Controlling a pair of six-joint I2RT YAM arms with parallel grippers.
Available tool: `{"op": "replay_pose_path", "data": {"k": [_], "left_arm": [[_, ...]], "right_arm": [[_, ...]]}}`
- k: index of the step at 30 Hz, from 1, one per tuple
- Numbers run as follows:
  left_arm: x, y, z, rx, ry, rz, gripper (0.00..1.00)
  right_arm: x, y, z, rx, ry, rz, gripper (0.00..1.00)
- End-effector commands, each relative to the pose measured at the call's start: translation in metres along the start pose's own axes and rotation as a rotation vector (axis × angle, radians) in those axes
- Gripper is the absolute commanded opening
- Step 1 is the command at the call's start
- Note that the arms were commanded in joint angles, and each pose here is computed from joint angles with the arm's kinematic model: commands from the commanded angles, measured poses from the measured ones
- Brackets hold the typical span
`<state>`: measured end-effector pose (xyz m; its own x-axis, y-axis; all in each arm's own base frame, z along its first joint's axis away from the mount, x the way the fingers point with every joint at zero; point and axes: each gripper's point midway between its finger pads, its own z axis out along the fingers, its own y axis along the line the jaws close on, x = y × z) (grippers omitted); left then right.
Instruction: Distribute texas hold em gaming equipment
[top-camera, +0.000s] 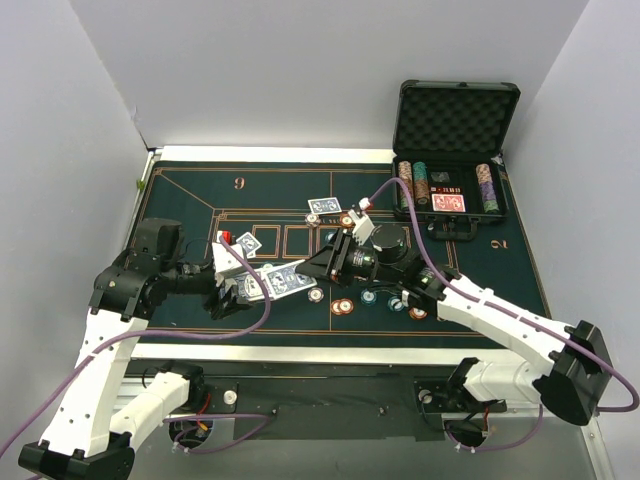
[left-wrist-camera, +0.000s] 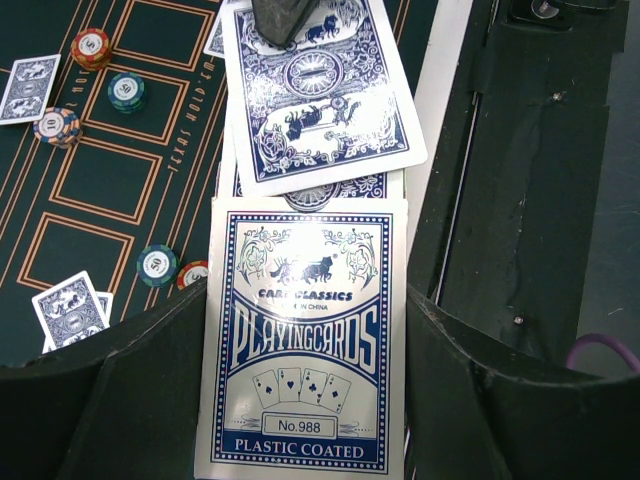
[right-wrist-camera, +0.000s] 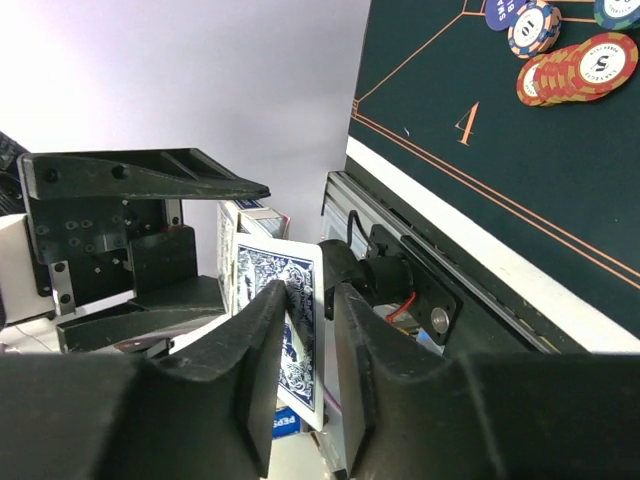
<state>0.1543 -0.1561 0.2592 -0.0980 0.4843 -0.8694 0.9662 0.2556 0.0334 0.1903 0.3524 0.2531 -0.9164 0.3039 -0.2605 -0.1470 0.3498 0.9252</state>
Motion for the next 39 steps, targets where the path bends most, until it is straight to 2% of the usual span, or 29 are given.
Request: {"op": "replay_pose_path", "data": {"k": [1,3,12,23,28,34,35,36,37,38,39], "left_arm": [[-0.018,0.002,-0.003,-0.003,-0.059,0.046,0.33],[-0.018,0.002,-0.003,-0.003,-0.059,0.046,0.33],[-0.017,0.001,-0.003,-0.003,-0.059,0.046,0.33],[-0.016,0.001,-0.003,-0.004,-0.056,0.048,0.33],[-0.017,0.001,-0.003,-0.003,-0.060,0.048,0.33],[-0.017,0.001,-0.004,-0.005,-0.057,0.050,0.33],[-0.017,0.001,-0.004,-0.005,-0.057,0.047,0.33],[-0.017,0.001,-0.004,-0.003,-0.057,0.048,0.33],[-0.017,0.001,-0.004,-0.003,-0.058,0.045,0.33],[-0.017,0.001,-0.003,-0.001,-0.058,0.043,0.33],[-0.017,0.001,-0.003,-0.001,-0.060,0.044,0.33]], "right_arm": [[-0.004,0.018,-0.013,-0.044,-0.035,-0.025,0.14],[-0.005,0.020,-0.014,-0.042,-0.036,-0.027,0.08],[-0.006,0.027,-0.024,-0.036,-0.040,-0.051,0.00],[-0.042,0.046,-0.054,-0.077,-0.117,-0.041,0.00],[-0.085,0.033,-0.062,-0.047,-0.204,-0.024,0.00],[-0.148,0.013,-0.040,-0.027,-0.262,-0.006,0.00],[-0.157,-0.005,-0.028,0.015,-0.258,0.017,0.00],[-0.172,-0.003,-0.026,0.022,-0.281,-0.011,0.00],[-0.181,-0.030,-0.011,0.084,-0.270,0.001,0.00],[-0.194,-0.031,-0.004,0.096,-0.288,-0.013,0.00],[-0.204,-0.059,0.009,0.165,-0.274,-0.006,0.00]]}}
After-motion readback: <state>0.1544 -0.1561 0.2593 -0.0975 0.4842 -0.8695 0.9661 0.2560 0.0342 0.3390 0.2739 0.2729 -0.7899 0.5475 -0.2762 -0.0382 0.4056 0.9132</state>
